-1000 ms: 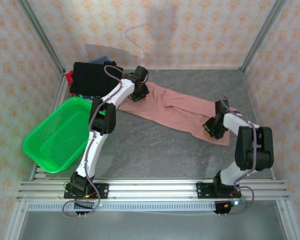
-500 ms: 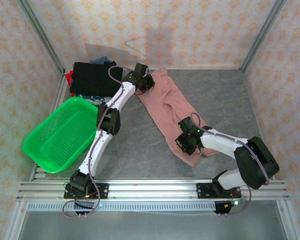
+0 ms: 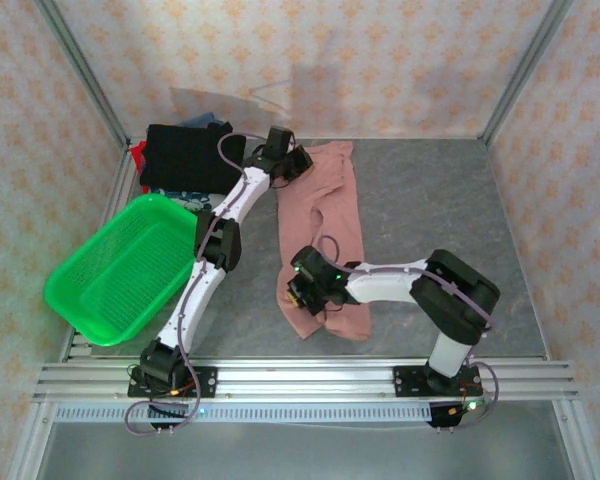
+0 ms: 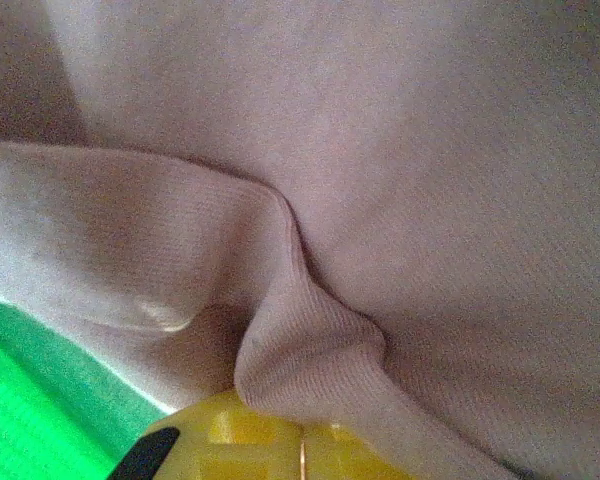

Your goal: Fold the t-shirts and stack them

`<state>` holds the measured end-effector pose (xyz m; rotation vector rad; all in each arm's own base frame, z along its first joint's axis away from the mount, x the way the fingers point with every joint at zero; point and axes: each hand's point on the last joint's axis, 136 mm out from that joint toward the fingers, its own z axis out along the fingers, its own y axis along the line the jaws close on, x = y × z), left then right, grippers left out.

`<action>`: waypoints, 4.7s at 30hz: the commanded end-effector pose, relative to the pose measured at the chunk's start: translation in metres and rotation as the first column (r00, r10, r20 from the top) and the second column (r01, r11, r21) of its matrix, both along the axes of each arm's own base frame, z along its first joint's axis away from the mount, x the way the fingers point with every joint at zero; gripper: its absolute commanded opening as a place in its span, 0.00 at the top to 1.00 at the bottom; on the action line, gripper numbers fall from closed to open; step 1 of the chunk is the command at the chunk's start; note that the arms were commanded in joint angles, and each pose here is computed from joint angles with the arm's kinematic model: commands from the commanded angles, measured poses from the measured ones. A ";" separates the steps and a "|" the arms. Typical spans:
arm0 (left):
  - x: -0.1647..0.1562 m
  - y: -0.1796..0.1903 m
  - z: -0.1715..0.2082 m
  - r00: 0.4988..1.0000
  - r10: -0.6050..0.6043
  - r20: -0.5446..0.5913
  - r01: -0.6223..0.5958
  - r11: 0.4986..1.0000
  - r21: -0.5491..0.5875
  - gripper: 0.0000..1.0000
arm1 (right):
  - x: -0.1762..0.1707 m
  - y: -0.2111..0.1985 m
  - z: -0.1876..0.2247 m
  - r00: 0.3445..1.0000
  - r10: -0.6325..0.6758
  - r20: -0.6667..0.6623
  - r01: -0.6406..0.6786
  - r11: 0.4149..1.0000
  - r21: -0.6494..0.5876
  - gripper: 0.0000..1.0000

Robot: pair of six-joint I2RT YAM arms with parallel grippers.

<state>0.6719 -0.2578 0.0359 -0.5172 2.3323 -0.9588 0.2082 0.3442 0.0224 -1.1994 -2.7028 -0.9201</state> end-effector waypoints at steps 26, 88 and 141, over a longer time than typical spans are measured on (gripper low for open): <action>-0.339 0.051 0.185 0.955 -0.233 -0.184 0.255 0.961 0.108 0.39 | -0.083 -0.163 0.111 0.908 0.305 0.289 -0.265 0.949 -0.170 0.34; -0.549 0.037 -0.014 0.840 -0.177 -0.513 0.278 0.952 0.127 0.96 | -0.091 -0.155 0.004 0.909 0.384 0.161 -0.348 0.913 -0.210 0.44; -0.522 0.052 0.061 0.909 -0.140 -0.391 0.192 0.977 0.097 0.98 | -0.081 -0.144 0.072 0.874 0.454 0.174 -0.406 0.878 -0.253 1.00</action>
